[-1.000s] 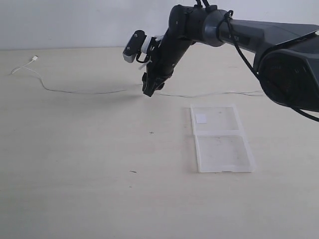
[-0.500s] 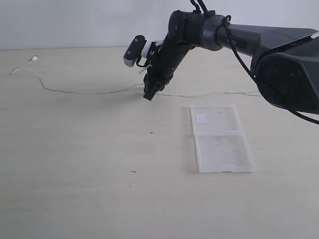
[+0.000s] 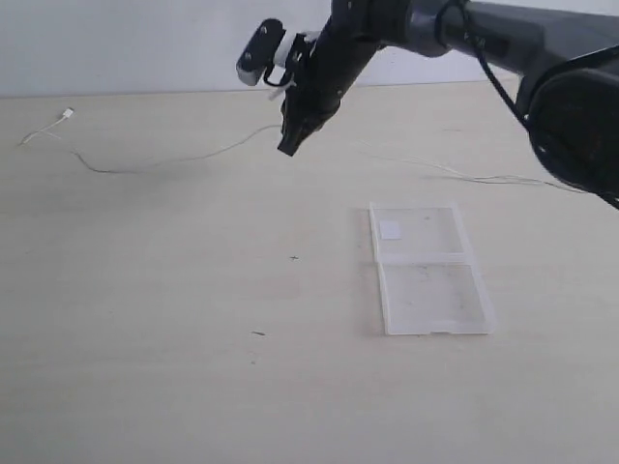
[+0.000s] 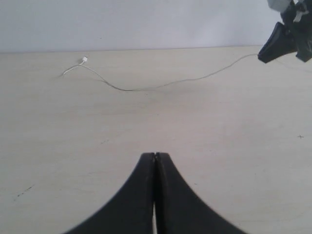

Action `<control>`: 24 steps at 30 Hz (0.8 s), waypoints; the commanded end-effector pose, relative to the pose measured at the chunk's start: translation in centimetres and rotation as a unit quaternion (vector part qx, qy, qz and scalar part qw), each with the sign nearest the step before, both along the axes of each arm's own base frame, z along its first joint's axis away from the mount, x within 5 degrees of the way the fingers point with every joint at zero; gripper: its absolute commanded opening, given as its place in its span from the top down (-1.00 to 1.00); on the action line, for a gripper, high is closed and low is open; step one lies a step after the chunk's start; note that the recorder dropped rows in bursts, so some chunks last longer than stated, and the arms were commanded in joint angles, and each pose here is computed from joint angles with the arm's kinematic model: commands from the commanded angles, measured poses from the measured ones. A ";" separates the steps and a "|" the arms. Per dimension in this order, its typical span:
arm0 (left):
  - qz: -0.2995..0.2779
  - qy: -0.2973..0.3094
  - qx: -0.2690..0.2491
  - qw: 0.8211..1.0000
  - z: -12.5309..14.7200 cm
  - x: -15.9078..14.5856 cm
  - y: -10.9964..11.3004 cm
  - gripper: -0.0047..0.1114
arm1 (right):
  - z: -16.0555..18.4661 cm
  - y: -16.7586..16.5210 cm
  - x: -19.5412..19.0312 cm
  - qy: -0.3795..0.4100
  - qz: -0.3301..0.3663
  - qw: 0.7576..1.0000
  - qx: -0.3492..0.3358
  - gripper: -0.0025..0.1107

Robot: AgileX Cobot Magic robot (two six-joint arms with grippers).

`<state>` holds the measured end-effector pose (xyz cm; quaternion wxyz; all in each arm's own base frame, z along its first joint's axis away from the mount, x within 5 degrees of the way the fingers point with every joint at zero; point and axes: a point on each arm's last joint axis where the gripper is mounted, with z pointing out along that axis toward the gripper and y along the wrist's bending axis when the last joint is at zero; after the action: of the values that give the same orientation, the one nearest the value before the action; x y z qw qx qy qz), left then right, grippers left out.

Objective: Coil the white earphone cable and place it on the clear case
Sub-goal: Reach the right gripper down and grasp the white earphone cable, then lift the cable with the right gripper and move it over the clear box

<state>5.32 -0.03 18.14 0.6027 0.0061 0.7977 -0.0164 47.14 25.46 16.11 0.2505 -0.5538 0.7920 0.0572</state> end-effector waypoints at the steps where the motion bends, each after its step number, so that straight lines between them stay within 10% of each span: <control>1: 0.001 -0.004 0.000 1.000 0.0 0.0 0.0 0.92 | 7.2 -0.6 -1.2 -0.037 -0.012 0.999 0.027 0.96; 12: 0.001 -0.004 0.000 1.000 0.0 0.0 0.0 0.92 | 21.8 -3.6 -7.2 -0.070 -0.098 0.987 0.110 0.96; 24: 0.001 -0.004 0.000 1.000 0.0 0.0 0.0 0.92 | 29.3 -7.6 -12.4 -0.138 -0.130 0.978 0.086 0.96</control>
<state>5.32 -0.03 18.14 0.6027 0.0061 0.7977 -0.0164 36.22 18.67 43.28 0.3854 -0.4312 0.8156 0.0187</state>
